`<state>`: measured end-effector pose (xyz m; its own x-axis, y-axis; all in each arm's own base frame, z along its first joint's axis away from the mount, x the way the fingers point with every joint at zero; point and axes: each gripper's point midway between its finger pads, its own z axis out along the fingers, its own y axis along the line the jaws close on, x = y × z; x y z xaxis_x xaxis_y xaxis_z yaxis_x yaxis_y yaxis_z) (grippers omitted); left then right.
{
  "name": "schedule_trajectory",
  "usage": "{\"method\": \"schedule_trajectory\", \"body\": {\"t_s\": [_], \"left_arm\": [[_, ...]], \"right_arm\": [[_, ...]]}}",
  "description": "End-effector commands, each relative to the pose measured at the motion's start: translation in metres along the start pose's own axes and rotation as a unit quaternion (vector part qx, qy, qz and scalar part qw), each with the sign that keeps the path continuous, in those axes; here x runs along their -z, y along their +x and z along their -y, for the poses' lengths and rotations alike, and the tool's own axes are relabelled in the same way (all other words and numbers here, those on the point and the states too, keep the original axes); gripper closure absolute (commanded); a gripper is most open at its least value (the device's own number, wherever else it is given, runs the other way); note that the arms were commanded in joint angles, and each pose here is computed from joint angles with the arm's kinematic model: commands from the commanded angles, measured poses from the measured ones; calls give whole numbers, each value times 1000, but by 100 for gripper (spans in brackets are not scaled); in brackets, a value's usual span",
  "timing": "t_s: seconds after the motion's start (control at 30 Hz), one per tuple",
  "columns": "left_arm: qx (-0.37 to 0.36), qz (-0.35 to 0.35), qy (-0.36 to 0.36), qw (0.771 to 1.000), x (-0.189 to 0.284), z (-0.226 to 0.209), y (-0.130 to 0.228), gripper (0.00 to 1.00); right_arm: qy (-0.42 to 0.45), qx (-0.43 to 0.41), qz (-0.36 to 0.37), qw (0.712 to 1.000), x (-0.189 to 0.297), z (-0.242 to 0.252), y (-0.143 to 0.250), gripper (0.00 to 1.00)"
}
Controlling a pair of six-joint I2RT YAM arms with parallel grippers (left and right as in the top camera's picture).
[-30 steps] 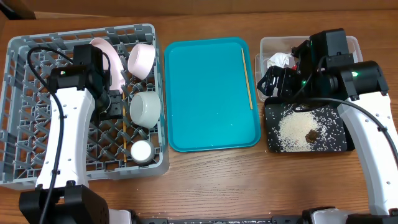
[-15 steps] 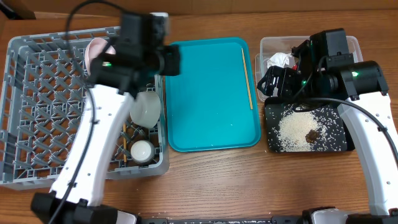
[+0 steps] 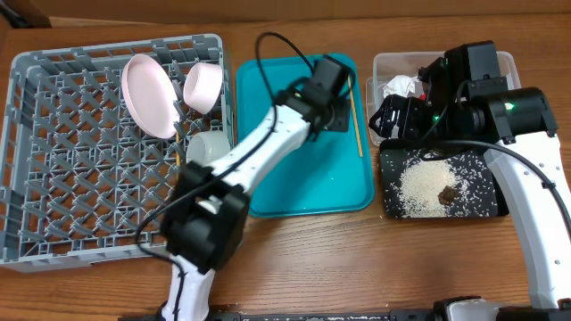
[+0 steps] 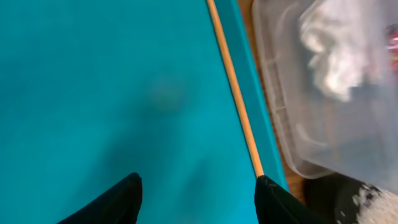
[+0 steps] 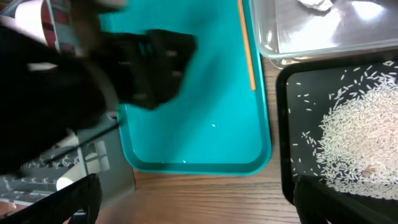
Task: Sort waste into correct bins and load items into the dishwasher
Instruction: 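Grasp the second wooden chopstick with the left gripper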
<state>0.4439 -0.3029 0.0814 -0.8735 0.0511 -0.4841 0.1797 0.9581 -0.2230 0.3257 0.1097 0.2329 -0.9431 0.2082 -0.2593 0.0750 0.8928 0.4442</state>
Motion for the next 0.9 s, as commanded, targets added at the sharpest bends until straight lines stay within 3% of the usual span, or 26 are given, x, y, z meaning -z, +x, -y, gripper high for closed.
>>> {"method": "schedule_trajectory", "body": {"t_s": [0.0, 0.2, 0.63, 0.87], "left_arm": [[47, 6, -26, 999, -22, -5, 5, 40], [81, 4, -28, 996, -49, -5, 14, 39], [73, 0, -43, 996, -78, -3, 32, 39], [71, 18, -70, 995, -78, -12, 27, 28]], "right_arm": [[-2, 7, 10, 1000, 5, -2, -4, 0], [-2, 7, 10, 1000, 5, -2, -4, 0], [-2, 7, 10, 1000, 5, -2, -4, 0], [-2, 7, 10, 1000, 5, -2, -4, 0]]}}
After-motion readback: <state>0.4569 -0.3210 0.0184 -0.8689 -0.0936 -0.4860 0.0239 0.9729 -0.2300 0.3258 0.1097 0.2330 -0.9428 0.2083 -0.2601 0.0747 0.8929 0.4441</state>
